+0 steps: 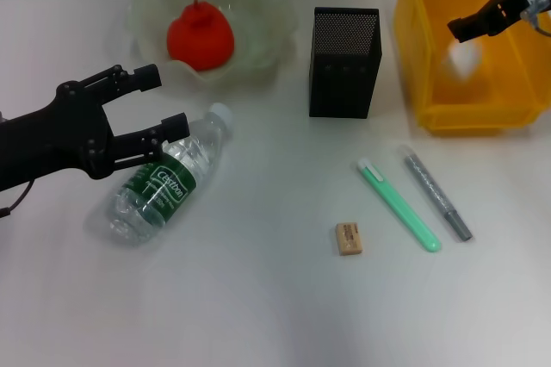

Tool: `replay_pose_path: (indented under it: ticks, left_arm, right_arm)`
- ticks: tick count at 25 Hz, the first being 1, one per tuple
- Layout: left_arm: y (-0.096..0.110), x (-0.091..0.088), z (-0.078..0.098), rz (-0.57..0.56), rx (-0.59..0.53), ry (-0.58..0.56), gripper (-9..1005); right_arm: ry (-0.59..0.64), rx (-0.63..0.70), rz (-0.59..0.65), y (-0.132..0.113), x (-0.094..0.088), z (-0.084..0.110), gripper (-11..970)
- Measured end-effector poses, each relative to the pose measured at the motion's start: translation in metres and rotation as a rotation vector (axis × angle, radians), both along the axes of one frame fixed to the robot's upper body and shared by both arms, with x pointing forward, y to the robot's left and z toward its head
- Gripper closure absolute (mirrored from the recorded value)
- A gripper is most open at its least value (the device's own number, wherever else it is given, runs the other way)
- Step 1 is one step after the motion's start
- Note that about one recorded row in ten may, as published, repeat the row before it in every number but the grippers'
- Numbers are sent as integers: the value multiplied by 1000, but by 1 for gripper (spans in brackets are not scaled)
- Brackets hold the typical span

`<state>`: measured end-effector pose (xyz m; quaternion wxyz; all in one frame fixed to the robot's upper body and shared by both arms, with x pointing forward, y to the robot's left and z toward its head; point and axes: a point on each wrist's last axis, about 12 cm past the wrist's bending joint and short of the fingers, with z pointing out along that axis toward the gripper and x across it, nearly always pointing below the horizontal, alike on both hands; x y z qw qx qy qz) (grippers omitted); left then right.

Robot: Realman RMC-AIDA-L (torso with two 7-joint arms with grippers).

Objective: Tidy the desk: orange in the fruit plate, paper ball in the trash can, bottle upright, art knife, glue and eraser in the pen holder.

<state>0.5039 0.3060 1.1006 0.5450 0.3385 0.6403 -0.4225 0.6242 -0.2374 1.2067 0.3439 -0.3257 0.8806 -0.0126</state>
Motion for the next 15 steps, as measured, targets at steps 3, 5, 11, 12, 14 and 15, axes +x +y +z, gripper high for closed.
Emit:
replay_pose_path:
  ticks: [3,5,11,12,14,15]
  left_arm:
    - [1,-1,-1,1,0,3,166]
    - [1,-1,-1,1,0,3,167]
    - [6,2,7,4,24,8,168]
    - [10,9,19,-3,65,32,168]
    - [11,13,25,-7,101,57,169]
    - [10,21,37,-5,179,103,169]
  right_arm:
    - [1,4,-4,-2,-2,5,254]
    - [15,24,0,-5,-6,11,223]
    - [58,178,161,-12,-35,30,162]
    - [66,203,193,-14,-40,30,162]
    - [85,253,267,-17,-51,28,164]
    - [85,276,304,-19,-56,25,164]
